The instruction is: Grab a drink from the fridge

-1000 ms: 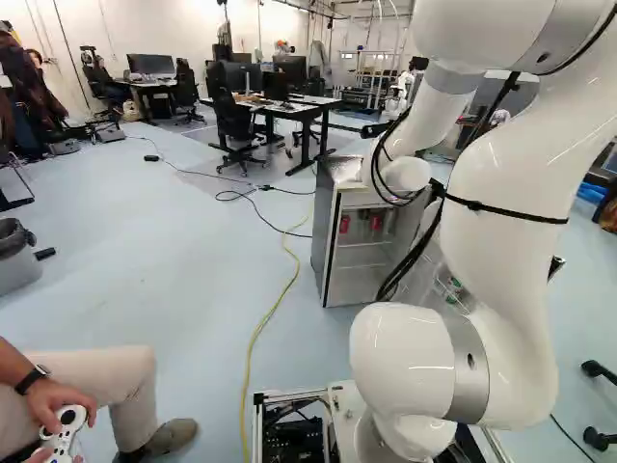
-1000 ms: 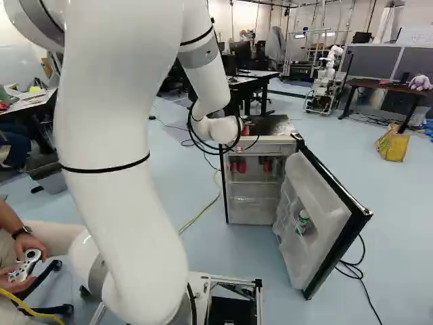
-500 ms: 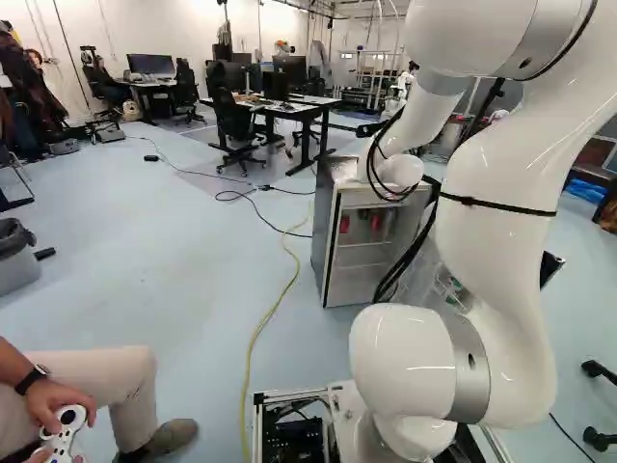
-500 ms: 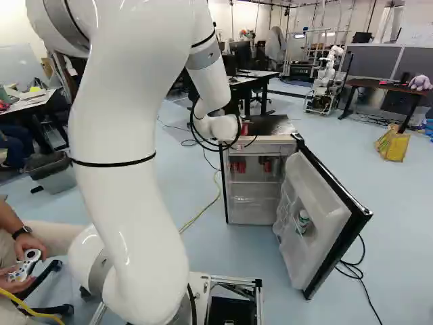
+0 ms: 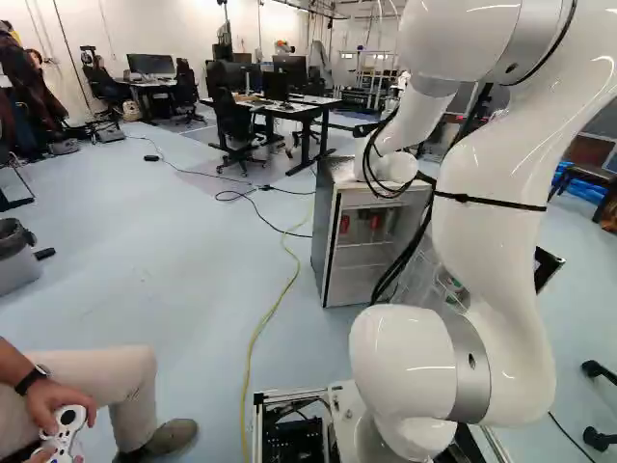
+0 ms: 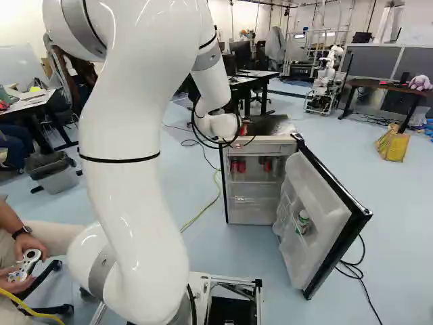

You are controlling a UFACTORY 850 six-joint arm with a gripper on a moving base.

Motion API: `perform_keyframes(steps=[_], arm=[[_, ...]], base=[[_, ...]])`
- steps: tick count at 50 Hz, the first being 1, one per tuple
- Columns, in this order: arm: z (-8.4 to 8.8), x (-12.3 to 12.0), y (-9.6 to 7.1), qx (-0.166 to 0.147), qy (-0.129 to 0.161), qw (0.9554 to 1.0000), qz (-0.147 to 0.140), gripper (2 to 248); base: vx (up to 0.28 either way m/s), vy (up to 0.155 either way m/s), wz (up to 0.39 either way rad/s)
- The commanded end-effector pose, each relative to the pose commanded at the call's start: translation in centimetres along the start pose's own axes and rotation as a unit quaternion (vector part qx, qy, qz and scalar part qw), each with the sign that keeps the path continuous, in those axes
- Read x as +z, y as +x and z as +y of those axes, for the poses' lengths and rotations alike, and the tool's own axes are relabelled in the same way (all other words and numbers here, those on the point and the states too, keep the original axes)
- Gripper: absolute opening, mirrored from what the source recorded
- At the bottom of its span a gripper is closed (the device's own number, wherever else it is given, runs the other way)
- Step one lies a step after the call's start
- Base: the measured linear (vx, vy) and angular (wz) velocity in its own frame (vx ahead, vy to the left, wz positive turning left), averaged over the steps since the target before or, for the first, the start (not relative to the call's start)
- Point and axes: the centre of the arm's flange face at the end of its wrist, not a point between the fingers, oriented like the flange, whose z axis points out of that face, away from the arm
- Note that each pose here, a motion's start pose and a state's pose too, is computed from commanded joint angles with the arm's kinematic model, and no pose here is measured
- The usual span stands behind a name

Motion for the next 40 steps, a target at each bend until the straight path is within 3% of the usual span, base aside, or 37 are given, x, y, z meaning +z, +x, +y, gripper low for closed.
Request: perform_keyframes(steps=[23,24,28,29,33,34,39,40], arm=[[-0.01,0.05,0.0,0.0,0.0,1.0,-0.001,92],[-0.01,0.05,0.0,0.0,0.0,1.0,-0.001,111],[-0.01,0.05,0.0,0.0,0.0,1.0,-0.001,111],[-0.01,0.05,0.0,0.0,0.0,1.0,-0.001,143],[-0.01,0.05,0.0,0.0,0.0,1.0,-0.001,143],[-0.01,0.05,0.0,0.0,0.0,1.0,-0.001,177],[-0.01,0.05,0.0,0.0,0.0,1.0,-0.001,177],[-0.01,0.05,0.0,0.0,0.0,1.0,-0.001,212]], base=[[0.0,0.0,0.0],[0.0,0.0,0.0],[0.0,0.0,0.0],[0.0,0.0,0.0],[0.0,0.0,0.0],[0.0,0.0,0.0],[0.0,0.0,0.0],[0.0,0.0,0.0]])
